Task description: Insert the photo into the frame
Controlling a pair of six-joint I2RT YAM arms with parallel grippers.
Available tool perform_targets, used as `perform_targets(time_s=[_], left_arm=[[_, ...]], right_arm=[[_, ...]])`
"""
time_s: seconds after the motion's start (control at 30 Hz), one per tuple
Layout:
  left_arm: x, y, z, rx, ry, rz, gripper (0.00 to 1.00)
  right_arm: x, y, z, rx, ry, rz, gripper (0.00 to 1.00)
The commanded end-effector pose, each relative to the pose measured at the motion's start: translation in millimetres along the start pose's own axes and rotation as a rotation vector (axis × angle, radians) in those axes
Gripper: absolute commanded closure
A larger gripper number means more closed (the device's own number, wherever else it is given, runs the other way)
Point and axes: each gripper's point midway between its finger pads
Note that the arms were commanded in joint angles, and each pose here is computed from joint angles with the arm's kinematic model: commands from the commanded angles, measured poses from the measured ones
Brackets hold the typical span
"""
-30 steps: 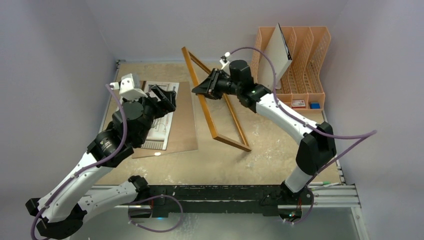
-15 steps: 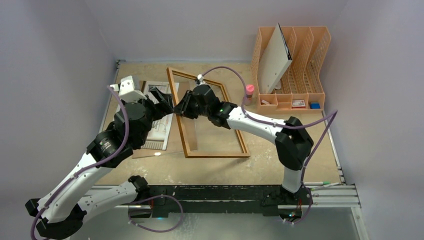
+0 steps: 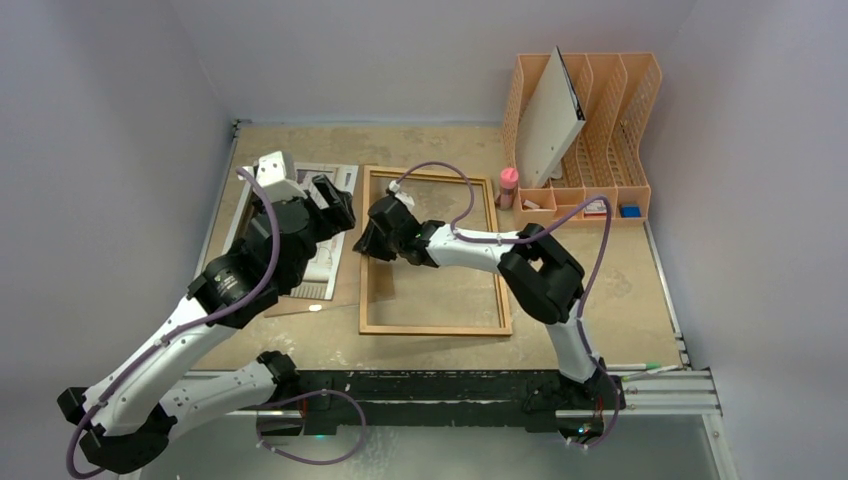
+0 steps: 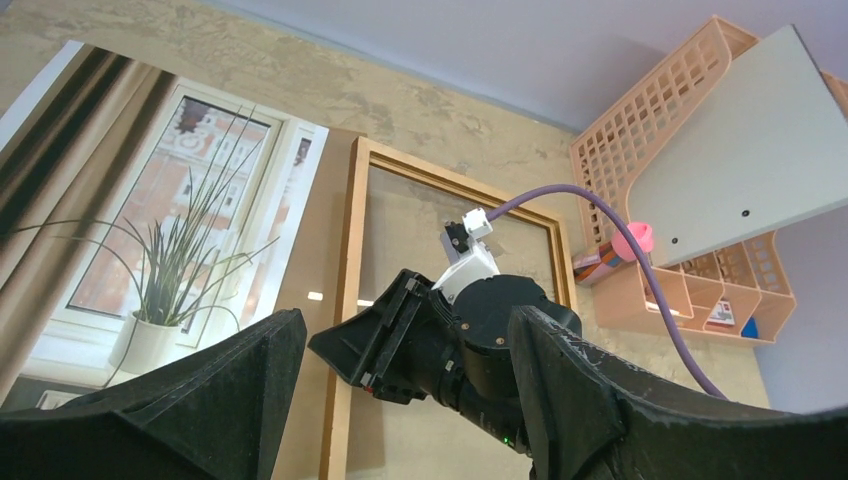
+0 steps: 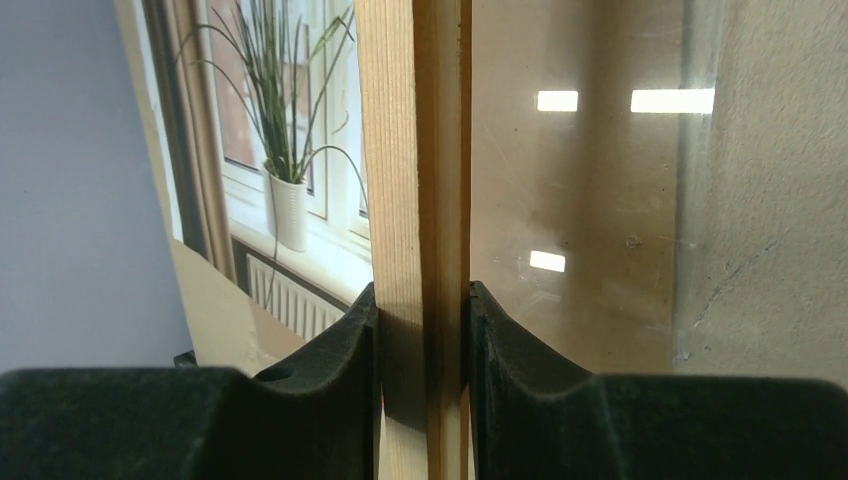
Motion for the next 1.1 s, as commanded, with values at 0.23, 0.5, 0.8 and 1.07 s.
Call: perform_targets(time_s=[0.23, 0.5, 0.8, 1.07], left_arm=[[-3.9, -0.6, -4.8, 0.008, 0.002, -0.004, 0.22], [-8.3, 3.4, -7.3, 0.026, 0.007, -0.015, 0.22], [-14.8, 5.3, -14.5, 0.051, 0.01, -0.031, 0.22], [-25.0, 8.6, -23.1, 0.083, 0.023, -0.054, 0.22]], right_arm=[[3.0, 13.9, -13.6, 0.038, 0.009, -0.086, 0.94], [-8.9, 6.3, -22.8, 0.023, 0.045, -0.069, 0.8], [-4.5, 12.2, -13.8, 0.038, 0.041, -0.05, 0.61], [4.5, 15.8, 0.1, 0.037, 0.022, -0.031, 0.46]])
Point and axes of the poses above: each gripper's point midway between its finger pads, its own z axis back along the fingers, its own y axis along the line the jaws close on, x = y × z, and after that the axes turned 15 degrees about z, right-handed
